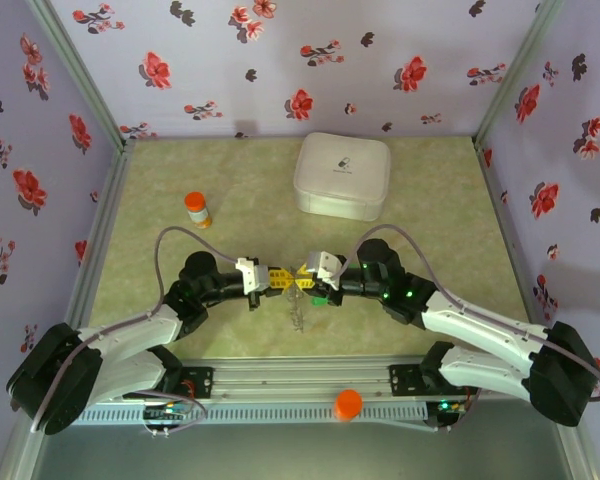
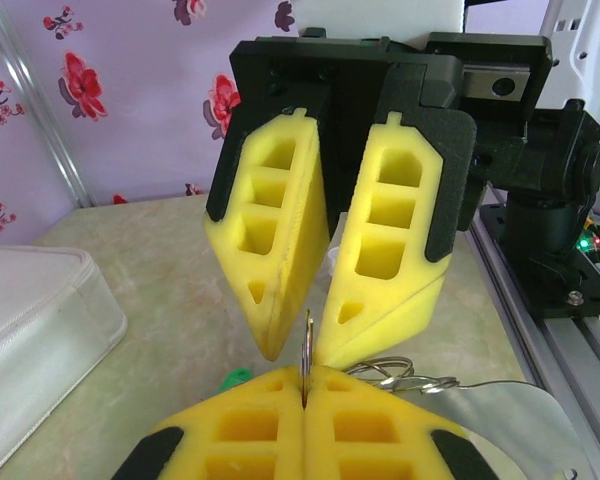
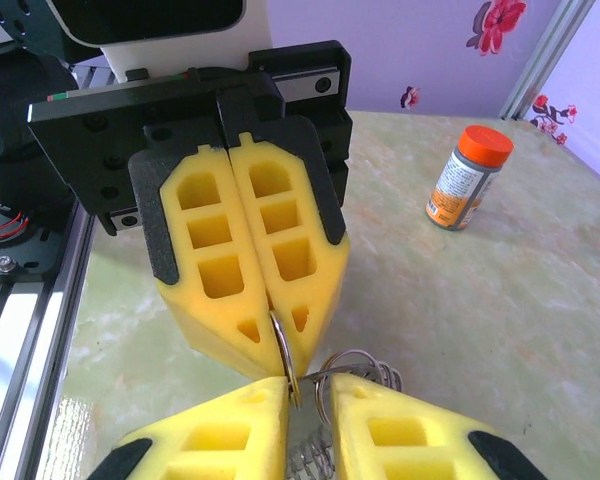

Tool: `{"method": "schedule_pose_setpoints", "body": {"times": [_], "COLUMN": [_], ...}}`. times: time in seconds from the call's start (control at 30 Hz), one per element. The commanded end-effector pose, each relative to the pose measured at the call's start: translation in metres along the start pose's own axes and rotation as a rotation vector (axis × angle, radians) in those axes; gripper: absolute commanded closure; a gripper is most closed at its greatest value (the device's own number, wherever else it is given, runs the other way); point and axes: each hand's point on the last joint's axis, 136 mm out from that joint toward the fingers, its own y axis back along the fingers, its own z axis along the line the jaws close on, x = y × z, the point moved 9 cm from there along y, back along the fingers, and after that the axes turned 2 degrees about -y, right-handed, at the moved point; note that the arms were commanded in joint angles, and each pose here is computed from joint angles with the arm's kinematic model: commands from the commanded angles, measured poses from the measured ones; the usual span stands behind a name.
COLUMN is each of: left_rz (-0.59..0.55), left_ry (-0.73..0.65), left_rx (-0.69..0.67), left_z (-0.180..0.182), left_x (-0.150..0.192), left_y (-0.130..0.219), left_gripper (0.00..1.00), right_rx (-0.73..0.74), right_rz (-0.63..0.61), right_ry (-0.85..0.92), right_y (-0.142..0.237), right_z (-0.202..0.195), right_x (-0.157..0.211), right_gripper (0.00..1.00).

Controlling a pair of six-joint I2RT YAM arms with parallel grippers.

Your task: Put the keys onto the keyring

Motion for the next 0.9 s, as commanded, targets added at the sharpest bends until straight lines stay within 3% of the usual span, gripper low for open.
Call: {"method": "schedule_pose_setpoints", "body": {"times": [0.0,0.17,0.27,0.5,0.73,0.87], "left_rz": [-0.038,-0.038,-0.019,0.066,0.170,0.193], "left_ry": [-0.054,-0.056,-0.052,-0.070,-0.096,-0.096], "left_rx": [0.015,0.016,-0.001,-0.014,0.003,0.014], "left_z": [0.002,0.003,0.004,0.003,0.004,0.006], "left_x": [-0.010,-0.010,-0.010,-0.009,-0.011,-0.010], "left_y": [-0.001,-0.001,-0.001,0.004,0.006,0.004], "left_gripper": [1.00,1.00,0.89,0.83,0.81,0.82], "right_rx": [-0.022,-0.048,-0.038,-0.054,-0.098,-0.117], "right_rz": [-0.055,-0.053,-0.048,0.032,0.197,0.200], "right_ry": [0.030,0.030,0.037,0.067,0.127,0.140], "right_y": [0.001,-0.003,-0.004,-0.002,-0.010,-0.015], "right_z": [0.000,0.001,0.000,0.002,0.006,0.007], "right_x": [-0.020,-0.021,-0.023,-0.024,-0.025,-0.029], "right_gripper": [0.83,0.89,1.00,1.00,1.00,1.00]}}
